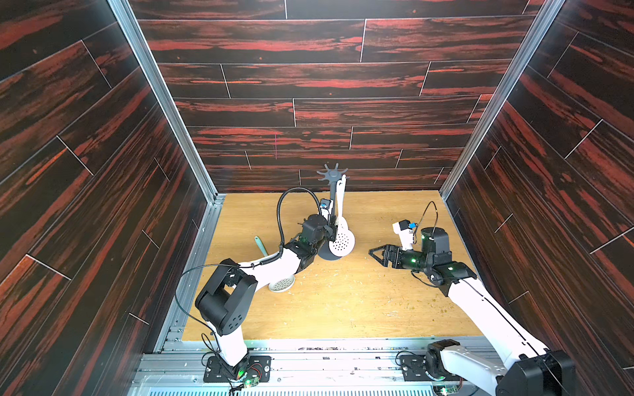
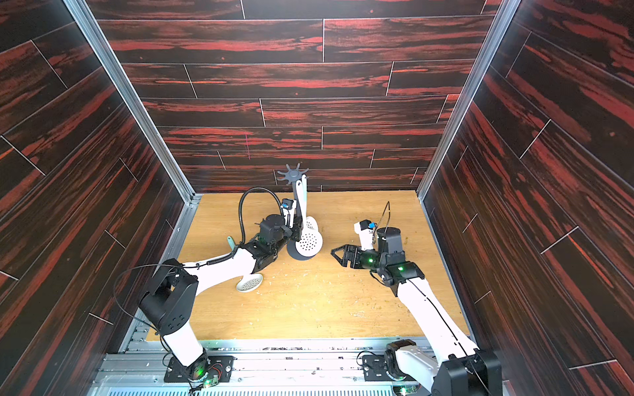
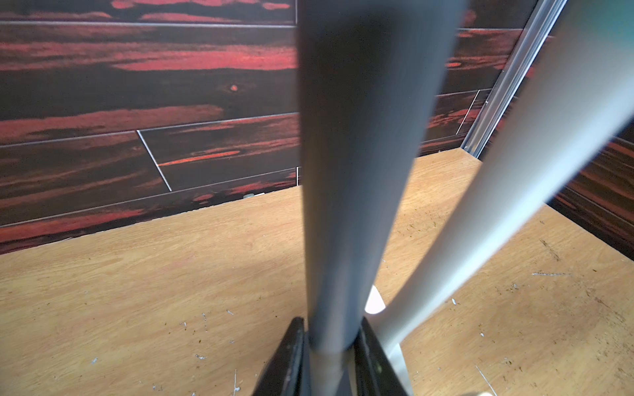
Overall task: Hang the skimmer on the kitchen utensil rack
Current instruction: Adjust the rack at the center of the board.
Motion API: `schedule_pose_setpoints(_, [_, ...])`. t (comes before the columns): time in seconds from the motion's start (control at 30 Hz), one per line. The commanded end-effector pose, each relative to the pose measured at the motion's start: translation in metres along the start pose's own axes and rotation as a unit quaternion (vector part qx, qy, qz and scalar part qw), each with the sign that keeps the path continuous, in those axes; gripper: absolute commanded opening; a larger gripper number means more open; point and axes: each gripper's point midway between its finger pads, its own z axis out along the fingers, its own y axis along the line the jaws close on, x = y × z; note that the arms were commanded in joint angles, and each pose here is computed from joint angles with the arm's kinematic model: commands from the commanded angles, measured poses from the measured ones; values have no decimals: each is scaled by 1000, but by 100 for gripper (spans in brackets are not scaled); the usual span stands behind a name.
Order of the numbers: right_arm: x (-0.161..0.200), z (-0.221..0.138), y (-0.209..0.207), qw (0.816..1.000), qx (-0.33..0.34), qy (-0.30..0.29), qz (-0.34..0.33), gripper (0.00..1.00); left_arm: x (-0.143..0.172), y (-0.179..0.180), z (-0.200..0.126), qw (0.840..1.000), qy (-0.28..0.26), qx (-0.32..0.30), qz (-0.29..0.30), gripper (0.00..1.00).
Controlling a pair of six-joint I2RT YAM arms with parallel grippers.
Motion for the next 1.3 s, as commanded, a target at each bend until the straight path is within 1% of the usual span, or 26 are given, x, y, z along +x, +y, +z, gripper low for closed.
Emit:
schedule_pose_setpoints(0.0, [5, -3, -4, 1000, 7, 2, 4, 84, -26, 8, -7, 999, -38, -18, -12, 28])
schedule_pose_setpoints(0.1, [7, -3, -4, 1000, 4, 4, 4, 84, -27, 8, -6, 999, -39, -18, -7, 28])
schedule_pose_setpoints(0.13, [7, -3, -3, 1000, 3, 3, 3, 84, -26, 7, -5, 999, -39, -17, -6, 26])
schedule_pose_setpoints(0.17, [7, -2, -4, 1000, 5, 4, 4, 84, -27, 7, -5, 999, -40, -17, -6, 24])
schedule_pose_setpoints(0.23, [7, -2, -4, 1000, 3, 4, 3, 84, -30, 7, -5, 999, -43, -18, -7, 14])
schedule_pose_setpoints(0.27, [7, -2, -4, 1000, 4, 4, 3, 84, -31, 8, -5, 999, -44, -19, -8, 11])
schedule_pose_setpoints(0.3, [7, -2, -5, 1000, 4, 4, 3, 84, -31, 8, -6, 999, -46, -21, -11, 11])
schedule_pose_setpoints(0.53, [9, -3, -4, 1000, 3, 3, 6, 84, -34, 12, -10, 996, -70, -52, -38, 12])
schedule_pose_setpoints(0.57, [9, -3, -5, 1000, 4, 4, 6, 84, -23, 13, -4, 996, -58, -60, -37, 12])
schedule_pose_setpoints(0.7, [11, -4, -5, 1000, 6, 2, 8, 84, -19, 15, -1, 994, -52, -86, -41, 14])
schedule_pose_setpoints(0.8, [11, -6, -5, 1000, 9, 0, 8, 84, -18, 14, 0, 993, -51, -98, -41, 21])
schedule_pose_setpoints(0.93, [11, -7, -5, 1000, 10, 0, 6, 84, -18, 12, 2, 992, -49, -106, -41, 23])
schedule_pose_setpoints(0.97, [12, -7, -5, 1000, 10, 0, 6, 84, -18, 12, 3, 992, -47, -107, -39, 26])
schedule_pose_setpoints(1.07, [13, -9, -1, 1000, 1, 0, -1, 85, -20, 14, 1, 992, -41, -115, -29, 67])
schedule_pose_setpoints(1.1, [14, -9, 0, 1000, -2, 1, -3, 86, -21, 17, -1, 991, -40, -123, -24, 73])
schedule_pose_setpoints(1.13, [13, -10, 0, 1000, -2, 0, -4, 86, -24, 20, -5, 990, -43, -131, -19, 82])
schedule_pose_setpoints(1.17, [14, -10, 0, 1000, -2, 0, -5, 86, -26, 24, -9, 989, -46, -140, -14, 89])
schedule_pose_setpoints(1.2, [15, -10, 1, 1000, -2, 1, -5, 86, -29, 26, -13, 988, -48, -146, -7, 92])
schedule_pose_setpoints(1.23, [15, -10, 1, 1000, -3, 1, -6, 86, -30, 29, -16, 987, -50, -153, -1, 97])
schedule_pose_setpoints(1.27, [15, -9, 1, 1000, -4, 1, -8, 86, -38, 31, -23, 986, -57, -156, 2, 100])
